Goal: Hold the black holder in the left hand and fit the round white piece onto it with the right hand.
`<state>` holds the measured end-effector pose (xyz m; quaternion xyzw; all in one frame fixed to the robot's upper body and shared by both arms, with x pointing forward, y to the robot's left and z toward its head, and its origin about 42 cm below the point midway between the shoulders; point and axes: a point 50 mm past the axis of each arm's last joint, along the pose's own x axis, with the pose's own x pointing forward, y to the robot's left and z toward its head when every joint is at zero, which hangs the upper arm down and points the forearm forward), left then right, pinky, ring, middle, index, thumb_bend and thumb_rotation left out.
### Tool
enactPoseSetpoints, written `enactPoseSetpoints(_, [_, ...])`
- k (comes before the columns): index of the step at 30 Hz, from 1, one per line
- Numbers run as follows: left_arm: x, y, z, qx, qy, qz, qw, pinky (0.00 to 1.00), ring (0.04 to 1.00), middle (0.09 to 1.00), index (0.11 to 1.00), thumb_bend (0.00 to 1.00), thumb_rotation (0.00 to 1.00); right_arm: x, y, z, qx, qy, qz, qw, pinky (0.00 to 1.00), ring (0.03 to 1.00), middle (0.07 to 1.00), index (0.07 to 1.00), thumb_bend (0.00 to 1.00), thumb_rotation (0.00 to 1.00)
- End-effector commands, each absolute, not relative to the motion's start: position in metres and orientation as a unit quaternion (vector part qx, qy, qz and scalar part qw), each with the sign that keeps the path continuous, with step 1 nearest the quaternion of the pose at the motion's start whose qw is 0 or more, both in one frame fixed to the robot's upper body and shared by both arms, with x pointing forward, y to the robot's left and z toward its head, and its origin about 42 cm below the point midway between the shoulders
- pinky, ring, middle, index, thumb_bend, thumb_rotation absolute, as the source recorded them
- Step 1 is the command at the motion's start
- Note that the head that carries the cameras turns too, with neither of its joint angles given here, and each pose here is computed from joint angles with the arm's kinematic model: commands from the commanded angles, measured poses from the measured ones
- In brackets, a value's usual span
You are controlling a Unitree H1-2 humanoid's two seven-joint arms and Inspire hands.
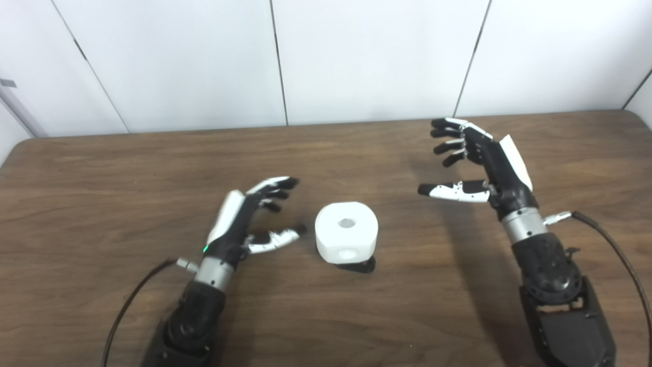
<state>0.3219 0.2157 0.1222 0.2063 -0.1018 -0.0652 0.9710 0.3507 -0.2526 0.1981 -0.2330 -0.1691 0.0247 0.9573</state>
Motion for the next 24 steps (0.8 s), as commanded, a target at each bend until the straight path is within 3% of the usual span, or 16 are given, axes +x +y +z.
enactPoseSetpoints(1, [0.319, 0.222, 0.131, 0.152, -0.094, -0.019, 0.984, 0.52, 0.609, 0.685, 0.686, 0.33, 0.0, 0.348, -0.244, 0.211, -0.221, -0.218, 0.017, 0.95, 0.48, 0.608, 0.698, 0.703, 0.56, 0.0])
enactPoseSetpoints(5, [0.317, 0.226, 0.142, 0.093, -0.114, 0.013, 0.989, 0.45, 0.565, 0.668, 0.665, 0.26, 0.0, 0.344, -0.24, 0.203, -0.206, -0.222, -0.003, 0.953, 0.5, 0.62, 0.696, 0.682, 0.54, 0.0])
enactPoseSetpoints(6, [0.318, 0.228, 0.144, 0.094, -0.126, 0.006, 0.988, 0.46, 0.575, 0.67, 0.675, 0.31, 0.0, 0.343, -0.24, 0.201, -0.204, -0.222, -0.009, 0.954, 0.51, 0.63, 0.694, 0.681, 0.53, 0.02])
enactPoseSetpoints(10, [0.322, 0.234, 0.15, 0.107, -0.163, -0.032, 0.98, 0.52, 0.64, 0.711, 0.701, 0.54, 0.23, 0.342, -0.239, 0.196, -0.198, -0.22, -0.018, 0.955, 0.53, 0.647, 0.696, 0.689, 0.51, 0.1])
enactPoseSetpoints(12, [0.324, 0.234, 0.15, 0.106, -0.172, -0.042, 0.978, 0.54, 0.651, 0.725, 0.707, 0.61, 0.25, 0.341, -0.239, 0.194, -0.198, -0.22, -0.018, 0.955, 0.53, 0.642, 0.699, 0.699, 0.51, 0.14])
enactPoseSetpoints(18, [0.331, 0.233, 0.149, 0.104, -0.195, -0.058, 0.974, 0.53, 0.651, 0.728, 0.707, 0.6, 0.22, 0.341, -0.239, 0.187, -0.207, -0.215, -0.016, 0.954, 0.53, 0.646, 0.714, 0.73, 0.47, 0.32])
enactPoseSetpoints(24, [0.337, 0.233, 0.146, 0.108, -0.216, -0.085, 0.967, 0.58, 0.704, 0.75, 0.739, 0.62, 0.27, 0.341, -0.238, 0.178, -0.2, -0.207, -0.019, 0.957, 0.55, 0.664, 0.725, 0.745, 0.45, 0.36])
